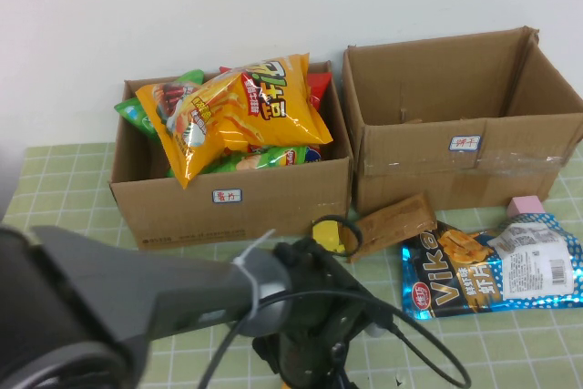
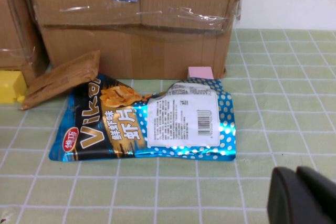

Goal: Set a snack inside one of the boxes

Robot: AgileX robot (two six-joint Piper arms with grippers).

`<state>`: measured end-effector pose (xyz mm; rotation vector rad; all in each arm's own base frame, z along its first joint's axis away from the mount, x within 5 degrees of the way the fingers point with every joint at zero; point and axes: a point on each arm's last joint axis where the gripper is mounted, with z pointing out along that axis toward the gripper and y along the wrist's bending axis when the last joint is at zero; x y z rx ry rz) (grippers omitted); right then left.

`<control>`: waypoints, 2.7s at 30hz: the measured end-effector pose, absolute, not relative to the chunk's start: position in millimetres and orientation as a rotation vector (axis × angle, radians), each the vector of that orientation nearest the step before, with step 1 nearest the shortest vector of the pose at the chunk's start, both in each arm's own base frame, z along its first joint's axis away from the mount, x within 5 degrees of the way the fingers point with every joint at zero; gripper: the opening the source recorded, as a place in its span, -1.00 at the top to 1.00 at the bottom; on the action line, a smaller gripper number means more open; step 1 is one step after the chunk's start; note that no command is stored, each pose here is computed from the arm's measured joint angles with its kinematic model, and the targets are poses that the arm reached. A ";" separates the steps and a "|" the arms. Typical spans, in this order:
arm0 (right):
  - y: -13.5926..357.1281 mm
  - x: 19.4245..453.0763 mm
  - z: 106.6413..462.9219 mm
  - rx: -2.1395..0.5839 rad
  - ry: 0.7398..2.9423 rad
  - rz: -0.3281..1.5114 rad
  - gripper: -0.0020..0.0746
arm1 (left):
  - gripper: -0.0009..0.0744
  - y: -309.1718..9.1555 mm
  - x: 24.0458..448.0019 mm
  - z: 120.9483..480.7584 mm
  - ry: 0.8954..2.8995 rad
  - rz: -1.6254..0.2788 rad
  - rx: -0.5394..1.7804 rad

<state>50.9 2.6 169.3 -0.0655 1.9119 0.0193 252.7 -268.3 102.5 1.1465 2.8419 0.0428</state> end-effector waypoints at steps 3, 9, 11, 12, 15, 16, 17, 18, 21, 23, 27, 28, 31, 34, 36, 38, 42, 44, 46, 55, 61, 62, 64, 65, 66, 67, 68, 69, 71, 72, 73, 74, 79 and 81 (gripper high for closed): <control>2.6 50.9 169.3 -0.066 1.912 0.019 0.95 | -0.83 -275.6 259.4 90.6 2.859 0.045 1.117; 2.6 50.9 169.3 -0.066 1.912 0.019 0.95 | -0.83 -279.7 263.0 73.1 2.890 0.066 1.111; 2.6 50.9 169.3 -0.066 1.912 0.019 0.95 | -0.81 -279.8 263.3 73.3 2.895 0.070 1.109; 2.6 50.9 169.3 -0.066 1.912 0.019 0.95 | -0.75 -280.0 263.4 73.1 2.897 0.071 1.110; 2.6 50.9 169.3 -0.066 1.912 0.019 0.95 | -0.42 -280.7 263.7 74.8 2.901 0.082 1.115; 2.6 50.9 169.3 -0.066 1.912 0.019 0.95 | -0.27 -281.3 264.8 76.0 2.900 0.097 1.126; 2.6 50.9 169.3 -0.066 1.912 0.019 0.95 | -0.07 -281.1 266.1 77.9 2.899 0.128 1.158; 2.6 50.9 169.3 -0.066 1.912 0.019 0.95 | 0.05 -281.4 267.8 79.8 2.899 0.160 1.195; 2.6 50.9 169.3 -0.066 1.912 0.019 0.95 | 0.09 -286.1 274.9 95.9 2.870 0.214 1.311; 2.6 50.9 169.3 -0.066 1.912 0.019 0.95 | 0.09 -292.3 281.5 112.5 2.828 0.214 1.365; 2.6 50.9 169.3 -0.066 1.912 0.019 0.95 | 0.09 -310.6 298.8 170.1 2.680 0.138 1.375; 2.6 50.9 169.3 -0.066 1.912 0.019 0.95 | 0.09 -314.6 302.5 186.5 2.631 0.111 1.366; 2.6 50.9 169.3 -0.066 1.912 0.019 0.95 | 0.09 -327.1 314.7 242.1 2.453 0.030 1.318; 2.6 50.9 169.3 -0.066 1.912 0.019 0.95 | 0.09 -338.4 327.0 294.5 2.238 -0.042 1.225; 2.6 50.9 169.3 -0.066 1.912 0.019 0.95 | 0.09 -343.9 335.1 319.5 2.095 -0.071 1.163; 2.6 50.9 169.3 -0.066 1.912 0.019 0.95 | 0.09 -346.2 342.8 335.4 1.985 -0.102 1.099; 2.6 50.9 169.3 -0.066 1.912 0.019 0.95 | 0.09 -347.1 363.2 347.4 1.831 -0.195 0.948; 2.6 50.9 169.3 -0.066 1.912 0.019 0.95 | 0.09 -345.9 376.7 344.5 1.794 -0.255 0.853; 2.6 50.9 169.3 -0.066 1.912 0.019 0.95 | 0.09 -343.3 391.3 334.9 1.784 -0.292 0.782; 2.6 50.9 169.3 -0.066 1.912 0.019 0.95 | 0.09 -331.5 445.7 254.0 1.860 -0.313 0.666; 2.6 50.9 169.3 -0.066 1.912 0.019 0.95 | -0.32 -329.3 457.5 215.9 1.926 -0.303 0.659; 2.6 50.9 169.3 -0.066 1.912 0.019 0.95 | -0.40 -328.9 457.2 215.1 1.936 -0.298 0.662; 2.6 50.9 169.3 -0.066 1.912 0.019 0.95 | -0.46 -326.8 456.2 219.6 1.961 -0.272 0.676; 2.6 50.9 169.3 -0.066 1.912 0.019 0.95 | -0.47 -324.9 455.2 223.6 1.980 -0.252 0.685; 2.6 50.9 169.3 -0.066 1.912 0.019 0.95 | -0.46 -322.9 453.8 229.8 1.993 -0.236 0.689; 2.6 50.9 169.3 -0.066 1.912 0.019 0.95 | -0.43 -320.1 451.8 237.9 2.009 -0.215 0.694; 2.6 50.9 169.3 -0.066 1.912 0.019 0.95 | -0.37 -316.9 449.3 246.7 2.023 -0.194 0.701; 2.6 50.9 169.3 -0.066 1.912 0.019 0.95 | -0.30 -314.2 447.1 255.6 2.025 -0.174 0.709; 2.6 50.9 169.3 -0.066 1.912 0.019 0.95 | -0.11 -306.0 439.2 282.7 2.015 -0.122 0.746; 2.6 50.9 169.3 -0.066 1.912 0.019 0.95 | -0.01 -302.8 434.3 293.5 2.011 -0.095 0.778; 2.6 50.9 169.3 -0.066 1.912 0.019 0.95 | 0.12 -298.2 427.9 308.1 2.002 -0.066 0.810; 2.6 50.9 169.3 -0.066 1.912 0.019 0.95 | 0.26 -294.1 420.2 323.2 1.996 -0.043 0.836; 2.6 50.9 169.3 -0.066 1.912 0.019 0.95 | 0.84 -275.1 381.6 380.1 1.980 0.043 0.986; 2.6 50.9 169.3 -0.066 1.912 0.019 0.95 | 0.92 -269.4 367.3 393.3 1.980 0.070 1.066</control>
